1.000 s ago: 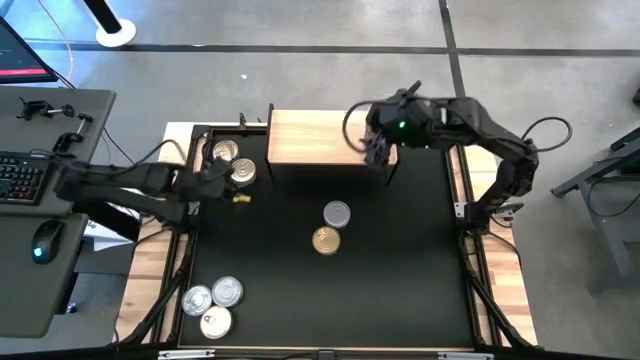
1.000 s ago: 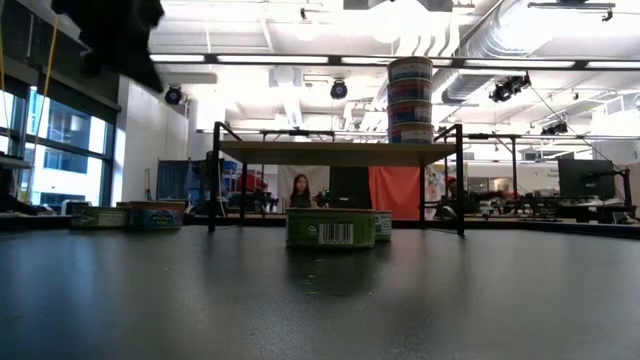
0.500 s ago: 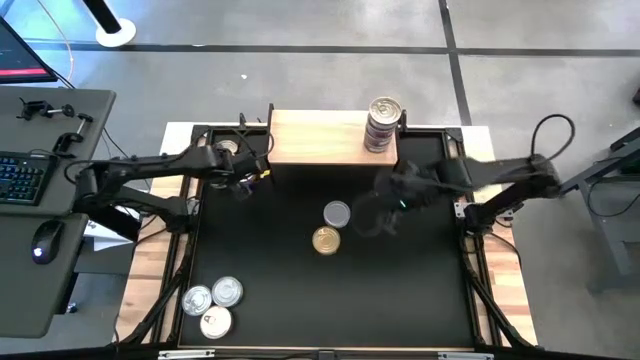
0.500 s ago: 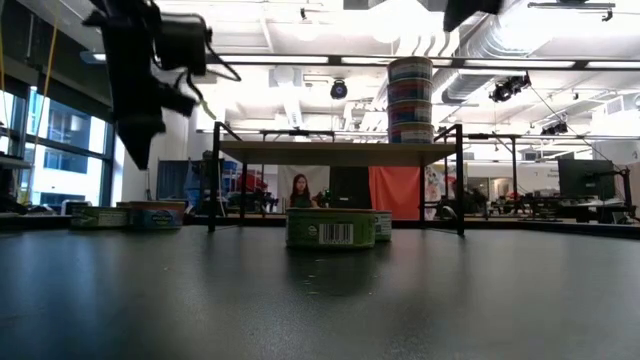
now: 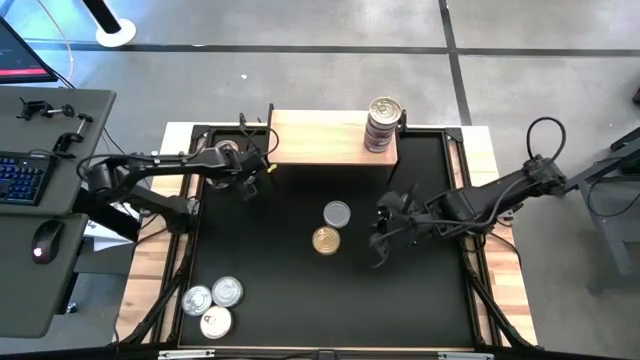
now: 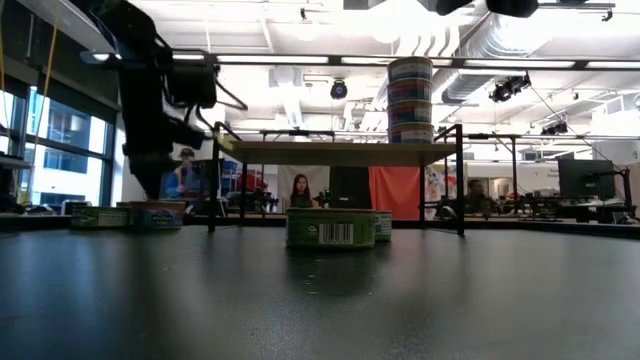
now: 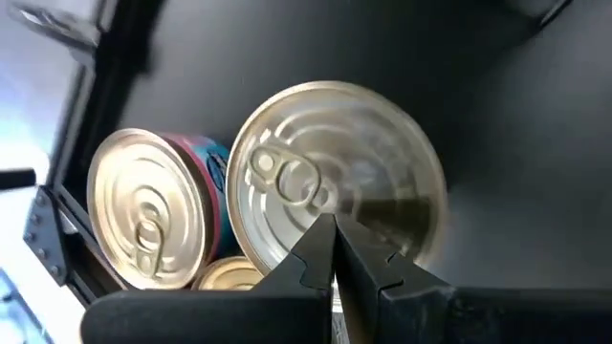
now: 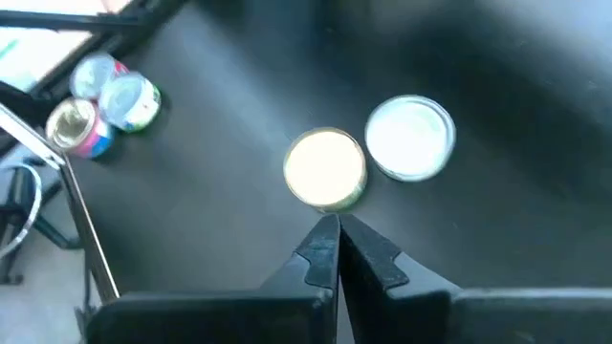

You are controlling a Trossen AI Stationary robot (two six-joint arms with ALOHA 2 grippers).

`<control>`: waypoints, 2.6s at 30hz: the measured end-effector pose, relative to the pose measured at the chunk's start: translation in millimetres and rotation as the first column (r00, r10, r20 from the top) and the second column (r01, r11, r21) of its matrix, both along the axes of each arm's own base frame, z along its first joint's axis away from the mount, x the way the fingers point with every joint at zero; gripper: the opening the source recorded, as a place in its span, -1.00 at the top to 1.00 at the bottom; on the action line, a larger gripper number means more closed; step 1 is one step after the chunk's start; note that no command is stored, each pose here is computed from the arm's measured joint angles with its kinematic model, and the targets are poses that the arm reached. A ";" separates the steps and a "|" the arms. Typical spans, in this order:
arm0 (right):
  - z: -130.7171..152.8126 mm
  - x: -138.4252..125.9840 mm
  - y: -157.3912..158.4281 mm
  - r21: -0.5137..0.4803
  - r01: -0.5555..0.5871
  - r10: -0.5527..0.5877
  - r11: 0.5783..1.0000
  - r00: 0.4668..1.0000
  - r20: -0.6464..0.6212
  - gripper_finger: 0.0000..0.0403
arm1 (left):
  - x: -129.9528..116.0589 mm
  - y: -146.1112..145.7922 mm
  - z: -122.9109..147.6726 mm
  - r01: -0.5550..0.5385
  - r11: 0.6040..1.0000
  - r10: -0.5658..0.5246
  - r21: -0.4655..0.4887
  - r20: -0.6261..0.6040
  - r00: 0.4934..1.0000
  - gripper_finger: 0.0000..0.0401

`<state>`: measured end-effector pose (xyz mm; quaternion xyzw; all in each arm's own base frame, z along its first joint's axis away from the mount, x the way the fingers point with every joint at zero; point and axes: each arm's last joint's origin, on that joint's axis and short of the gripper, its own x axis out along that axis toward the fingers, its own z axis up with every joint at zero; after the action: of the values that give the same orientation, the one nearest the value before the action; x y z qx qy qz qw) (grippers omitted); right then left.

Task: Stack canned seafood by type on shelf
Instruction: Stack the blue tuna can on top of the blue tuna can

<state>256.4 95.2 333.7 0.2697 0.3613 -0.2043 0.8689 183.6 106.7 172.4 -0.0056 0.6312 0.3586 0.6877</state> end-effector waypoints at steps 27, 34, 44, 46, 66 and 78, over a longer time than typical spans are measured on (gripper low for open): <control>-5.1 4.1 15.9 -0.070 -0.172 0.171 0.983 0.985 -0.022 1.00 | 7.4 -35.6 -4.7 0.260 0.943 -0.293 -0.207 -0.150 0.944 1.00; -5.2 4.1 16.4 -0.096 -0.231 0.229 0.968 0.973 -0.040 1.00 | 13.6 -62.3 -4.9 0.356 0.898 -0.396 -0.258 -0.123 0.910 1.00; -5.4 3.8 17.3 -0.126 -0.313 0.307 0.941 0.949 -0.065 1.00 | 35.5 -104.0 6.6 0.483 0.809 -0.485 -0.335 0.084 0.870 1.00; -5.6 3.5 18.4 -0.105 -0.333 0.328 0.937 0.942 -0.068 1.00 | 40.5 -113.7 7.7 0.505 0.791 -0.485 -0.346 0.150 0.862 1.00; -20.7 -40.4 87.1 0.119 -0.373 0.389 0.920 0.906 -0.168 1.00 | 138.5 -245.8 -36.3 0.635 0.724 -0.371 -0.269 0.625 0.687 1.00; -70.4 -36.7 123.7 0.214 -0.198 0.269 0.957 0.881 -0.390 1.00 | 233.4 -269.7 -9.9 0.774 0.623 -0.538 -0.111 0.657 0.527 1.00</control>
<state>219.7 218.9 263.2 0.2466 0.5833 -0.1192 0.7647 417.0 -163.1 162.5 -0.0045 0.4071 -0.0876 0.9092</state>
